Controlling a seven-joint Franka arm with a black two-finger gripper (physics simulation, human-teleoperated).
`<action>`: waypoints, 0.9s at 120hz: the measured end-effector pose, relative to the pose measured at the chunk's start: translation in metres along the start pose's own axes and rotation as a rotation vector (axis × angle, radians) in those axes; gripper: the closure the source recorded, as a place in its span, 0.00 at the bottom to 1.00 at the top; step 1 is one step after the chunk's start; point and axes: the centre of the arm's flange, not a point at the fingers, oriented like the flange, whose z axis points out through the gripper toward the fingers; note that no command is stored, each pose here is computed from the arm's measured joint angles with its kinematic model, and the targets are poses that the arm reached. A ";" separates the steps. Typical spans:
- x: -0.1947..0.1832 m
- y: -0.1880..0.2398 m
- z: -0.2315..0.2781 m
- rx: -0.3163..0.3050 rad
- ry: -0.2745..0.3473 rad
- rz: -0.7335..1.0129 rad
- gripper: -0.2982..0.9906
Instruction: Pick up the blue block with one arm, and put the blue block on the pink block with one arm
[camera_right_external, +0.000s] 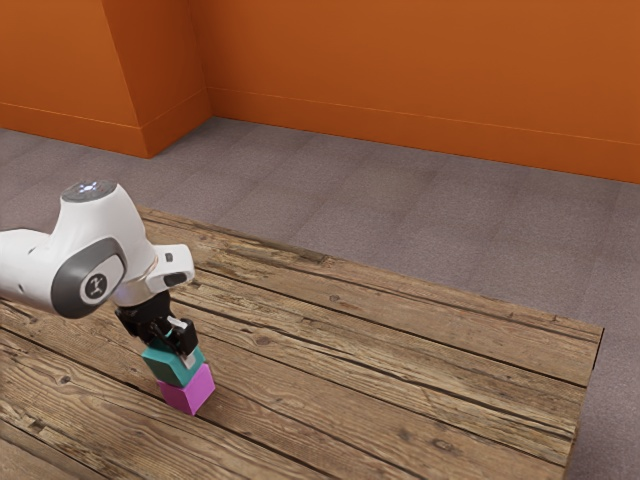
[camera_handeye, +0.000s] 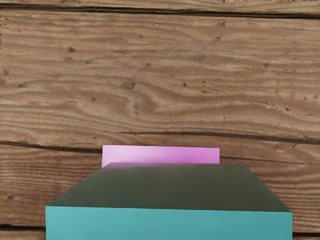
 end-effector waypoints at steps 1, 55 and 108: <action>0.000 0.000 0.000 0.000 0.000 0.000 0.53; 0.001 0.004 -0.004 -0.008 0.005 0.016 0.31; 0.014 0.007 -0.086 -0.011 0.050 0.037 0.24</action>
